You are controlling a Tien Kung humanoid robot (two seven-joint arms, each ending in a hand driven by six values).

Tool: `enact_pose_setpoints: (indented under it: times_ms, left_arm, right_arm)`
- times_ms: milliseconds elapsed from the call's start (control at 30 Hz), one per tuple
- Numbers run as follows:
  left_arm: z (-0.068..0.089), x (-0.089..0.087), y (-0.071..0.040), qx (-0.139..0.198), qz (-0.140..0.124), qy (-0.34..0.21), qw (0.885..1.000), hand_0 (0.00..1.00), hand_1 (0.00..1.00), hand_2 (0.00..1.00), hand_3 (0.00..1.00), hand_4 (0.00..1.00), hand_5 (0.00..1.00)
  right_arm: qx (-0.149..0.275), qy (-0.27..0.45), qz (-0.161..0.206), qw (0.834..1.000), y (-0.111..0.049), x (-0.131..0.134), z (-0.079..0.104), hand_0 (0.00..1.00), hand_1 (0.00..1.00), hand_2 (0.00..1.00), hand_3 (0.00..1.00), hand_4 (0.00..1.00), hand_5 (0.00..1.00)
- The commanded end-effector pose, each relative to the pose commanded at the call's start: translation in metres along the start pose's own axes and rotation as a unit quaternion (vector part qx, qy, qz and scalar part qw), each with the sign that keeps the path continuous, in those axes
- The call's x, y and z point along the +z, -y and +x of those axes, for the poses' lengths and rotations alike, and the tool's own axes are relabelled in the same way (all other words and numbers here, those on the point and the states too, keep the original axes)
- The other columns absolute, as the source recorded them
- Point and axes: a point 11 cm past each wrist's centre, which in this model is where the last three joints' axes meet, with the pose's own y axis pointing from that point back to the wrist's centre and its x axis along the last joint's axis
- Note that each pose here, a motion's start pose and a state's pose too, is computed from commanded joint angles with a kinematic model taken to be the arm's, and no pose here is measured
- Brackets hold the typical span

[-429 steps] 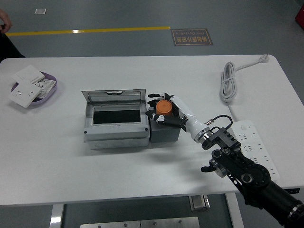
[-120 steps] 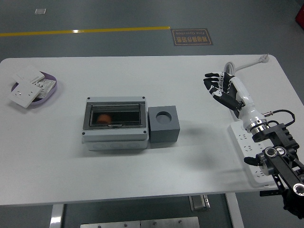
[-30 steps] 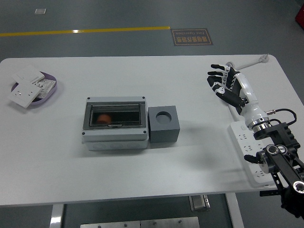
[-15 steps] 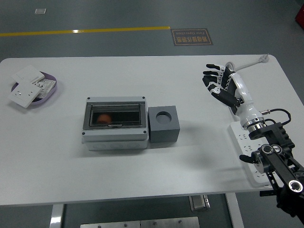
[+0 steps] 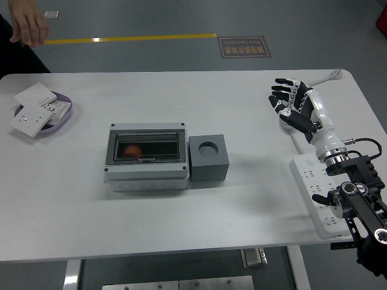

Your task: Pick up the cylinder from the cube,place it in the box,flap close box

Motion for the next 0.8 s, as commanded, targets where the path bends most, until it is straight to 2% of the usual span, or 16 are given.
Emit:
enact_pose_setpoints:
  times_ms: [500,800]
  left_arm:
    - [0.004,0.008,-0.001,0.004,-0.002,0.015,1.0,0.601,0.58,0.59,0.582,0.64,0.202]
    - [0.007,0.011,-0.002,0.006,-0.003,0.02,1.0,0.601,0.58,0.59,0.582,0.64,0.203]
  right_arm:
    - [0.001,0.002,-0.004,1.0,-0.001,0.001,0.002,0.771,0.698,0.68,0.66,0.721,0.258]
    - [-0.007,0.002,-0.005,1.0,0.001,0.001,-0.003,0.773,0.7,0.681,0.658,0.717,0.265]
